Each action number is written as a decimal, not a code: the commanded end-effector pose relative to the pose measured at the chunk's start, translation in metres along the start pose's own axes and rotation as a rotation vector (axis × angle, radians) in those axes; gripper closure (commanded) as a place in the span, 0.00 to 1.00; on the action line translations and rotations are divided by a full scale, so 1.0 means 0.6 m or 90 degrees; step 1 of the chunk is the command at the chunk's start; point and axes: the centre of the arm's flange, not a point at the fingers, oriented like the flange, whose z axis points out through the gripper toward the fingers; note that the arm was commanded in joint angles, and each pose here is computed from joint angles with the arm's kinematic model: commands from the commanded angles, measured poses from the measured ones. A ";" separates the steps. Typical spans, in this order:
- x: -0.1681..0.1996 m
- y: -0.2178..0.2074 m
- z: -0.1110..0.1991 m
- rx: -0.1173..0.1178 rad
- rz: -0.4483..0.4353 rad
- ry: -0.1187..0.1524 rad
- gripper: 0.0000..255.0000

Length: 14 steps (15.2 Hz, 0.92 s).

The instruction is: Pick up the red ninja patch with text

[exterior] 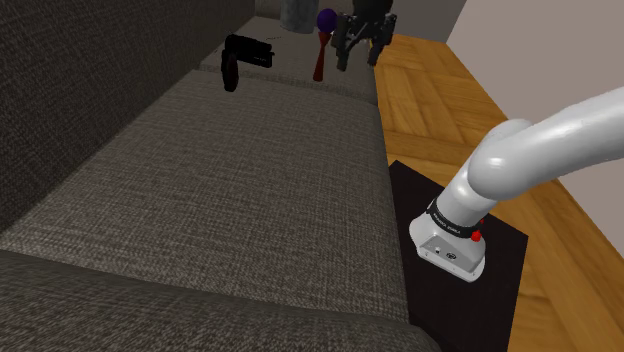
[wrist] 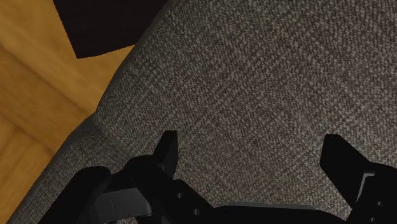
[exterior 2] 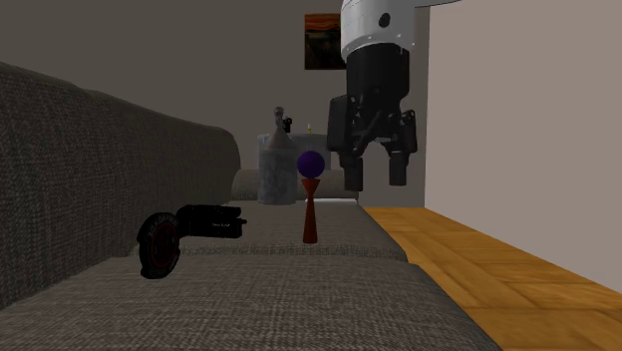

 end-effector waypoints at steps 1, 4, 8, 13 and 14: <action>0.022 -0.039 0.002 -0.001 0.038 0.003 0.00; 0.062 -0.091 0.006 -0.003 0.091 0.007 0.00; 0.123 -0.155 0.011 -0.006 0.162 0.012 0.00; 0.207 -0.225 0.018 -0.010 0.251 0.018 0.00; 0.225 -0.237 0.019 -0.011 0.269 0.019 0.00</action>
